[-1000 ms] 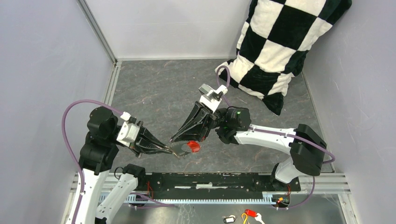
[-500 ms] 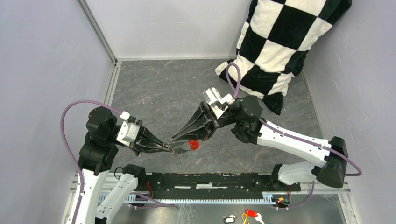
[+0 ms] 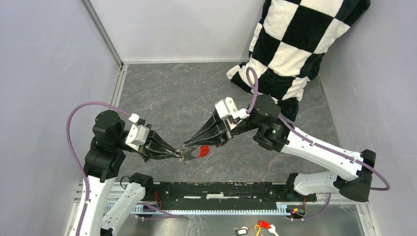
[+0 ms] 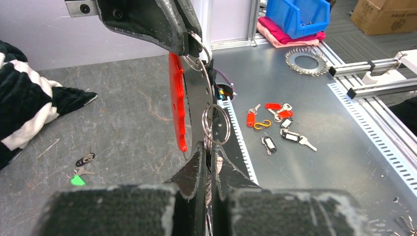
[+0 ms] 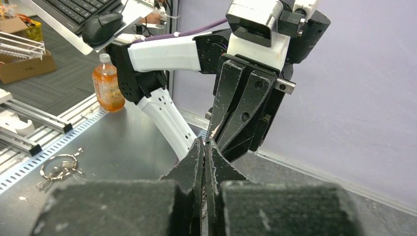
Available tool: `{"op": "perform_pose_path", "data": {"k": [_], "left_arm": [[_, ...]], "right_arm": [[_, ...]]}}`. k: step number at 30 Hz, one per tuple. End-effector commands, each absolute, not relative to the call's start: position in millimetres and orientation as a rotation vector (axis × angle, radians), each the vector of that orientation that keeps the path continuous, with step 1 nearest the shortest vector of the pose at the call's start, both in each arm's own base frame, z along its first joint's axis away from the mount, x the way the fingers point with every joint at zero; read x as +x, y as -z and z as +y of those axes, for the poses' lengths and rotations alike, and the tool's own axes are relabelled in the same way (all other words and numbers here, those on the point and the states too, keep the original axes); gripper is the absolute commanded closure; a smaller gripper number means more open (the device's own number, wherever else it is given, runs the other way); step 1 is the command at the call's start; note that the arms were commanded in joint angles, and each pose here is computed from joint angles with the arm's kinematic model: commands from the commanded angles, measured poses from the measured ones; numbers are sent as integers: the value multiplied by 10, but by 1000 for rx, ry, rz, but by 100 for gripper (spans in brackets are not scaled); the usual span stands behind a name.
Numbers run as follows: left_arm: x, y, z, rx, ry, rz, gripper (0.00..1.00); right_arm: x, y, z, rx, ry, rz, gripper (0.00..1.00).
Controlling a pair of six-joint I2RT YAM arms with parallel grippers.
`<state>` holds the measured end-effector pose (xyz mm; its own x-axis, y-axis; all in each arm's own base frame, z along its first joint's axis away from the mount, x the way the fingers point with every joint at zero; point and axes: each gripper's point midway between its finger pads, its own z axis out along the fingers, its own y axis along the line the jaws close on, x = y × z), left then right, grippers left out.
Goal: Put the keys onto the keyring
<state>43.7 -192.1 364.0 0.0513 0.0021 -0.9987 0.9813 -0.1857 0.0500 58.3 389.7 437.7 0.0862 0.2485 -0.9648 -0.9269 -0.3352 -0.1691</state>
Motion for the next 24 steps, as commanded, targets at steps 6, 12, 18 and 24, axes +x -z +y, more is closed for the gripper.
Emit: {"op": "perform_pose_path", "data": {"k": [6, 12, 18, 24], "left_arm": [[192, -3857, -1869, 1476, 1368, 942, 98], [213, -3923, -1873, 1480, 1373, 948, 98], [297, -3855, -1898, 1445, 1349, 984, 94], [1574, -3486, -1720, 1050, 672, 1278, 14]], "right_arm": [[791, -4158, 3826, -1410, -1257, 869, 99], [850, -4069, 3749, -1473, -1163, 921, 100], [879, -4062, 3723, -1479, -1133, 934, 99], [1221, -4089, 3741, -1289, -1014, 1145, 99]]}}
